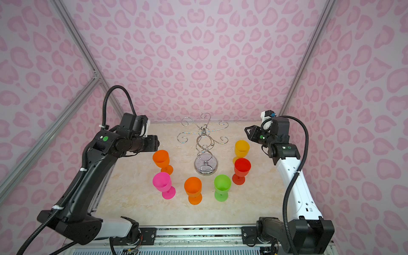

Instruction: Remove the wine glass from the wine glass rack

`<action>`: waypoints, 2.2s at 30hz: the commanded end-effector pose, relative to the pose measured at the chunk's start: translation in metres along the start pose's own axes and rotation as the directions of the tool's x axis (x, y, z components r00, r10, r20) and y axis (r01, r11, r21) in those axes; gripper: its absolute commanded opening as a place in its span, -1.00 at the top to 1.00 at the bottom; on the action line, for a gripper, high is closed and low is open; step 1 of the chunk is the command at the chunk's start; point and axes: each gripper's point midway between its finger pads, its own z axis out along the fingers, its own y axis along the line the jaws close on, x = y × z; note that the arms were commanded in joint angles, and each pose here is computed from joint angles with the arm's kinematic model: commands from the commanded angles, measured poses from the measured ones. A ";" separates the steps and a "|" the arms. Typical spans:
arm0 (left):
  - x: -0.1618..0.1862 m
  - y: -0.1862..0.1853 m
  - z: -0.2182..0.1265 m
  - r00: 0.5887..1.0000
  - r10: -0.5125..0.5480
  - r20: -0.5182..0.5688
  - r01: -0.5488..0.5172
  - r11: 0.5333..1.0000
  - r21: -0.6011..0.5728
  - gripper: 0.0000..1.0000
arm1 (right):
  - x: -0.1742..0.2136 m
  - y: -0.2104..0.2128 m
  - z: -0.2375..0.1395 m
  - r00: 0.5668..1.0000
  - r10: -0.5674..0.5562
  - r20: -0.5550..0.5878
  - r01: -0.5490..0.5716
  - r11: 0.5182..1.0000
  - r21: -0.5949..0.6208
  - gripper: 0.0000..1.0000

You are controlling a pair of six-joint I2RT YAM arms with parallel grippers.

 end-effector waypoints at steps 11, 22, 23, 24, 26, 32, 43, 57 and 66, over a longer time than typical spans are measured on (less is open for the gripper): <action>-0.036 0.122 -0.037 0.686 -0.027 0.727 0.359 0.882 -0.306 -0.96 | -0.021 -0.103 -0.038 0.936 -0.243 0.254 0.081 0.852 0.517 0.01; 0.043 0.160 0.108 0.789 -0.074 0.610 0.349 0.871 -0.345 -0.96 | -0.003 -0.138 -0.035 0.900 -0.285 0.330 0.037 0.804 0.593 -0.30; 0.048 0.161 0.116 0.792 -0.072 0.607 0.337 0.880 -0.336 -0.96 | -0.002 -0.140 -0.033 0.900 -0.285 0.329 0.037 0.802 0.596 -0.30; 0.050 0.162 0.122 0.794 -0.077 0.603 0.329 0.889 -0.320 -0.96 | -0.001 -0.142 -0.033 0.900 -0.285 0.330 0.035 0.801 0.598 -0.30; 0.055 0.160 0.136 0.789 -0.087 0.609 0.305 0.915 -0.263 -0.95 | 0.004 -0.147 -0.028 0.902 -0.285 0.323 0.037 0.798 0.601 -0.31; 0.068 0.165 0.173 0.810 -0.079 0.581 0.257 0.938 -0.231 -0.95 | 0.029 -0.169 -0.004 0.911 -0.291 0.293 0.058 0.794 0.606 -0.31; 0.081 0.148 0.194 0.809 -0.027 0.587 0.159 0.972 -0.174 -0.95 | 0.075 -0.200 0.023 0.887 -0.406 0.219 0.191 0.756 0.626 -0.32; 0.081 0.147 0.193 0.807 -0.021 0.590 0.154 0.972 -0.177 -0.95 | 0.117 -0.201 0.052 0.843 -0.488 0.226 0.249 0.727 0.640 -0.53; 0.080 0.143 0.195 0.815 -0.001 0.579 0.138 0.972 -0.192 -0.95 | 0.120 -0.203 0.052 0.844 -0.487 0.226 0.244 0.723 0.646 -1.00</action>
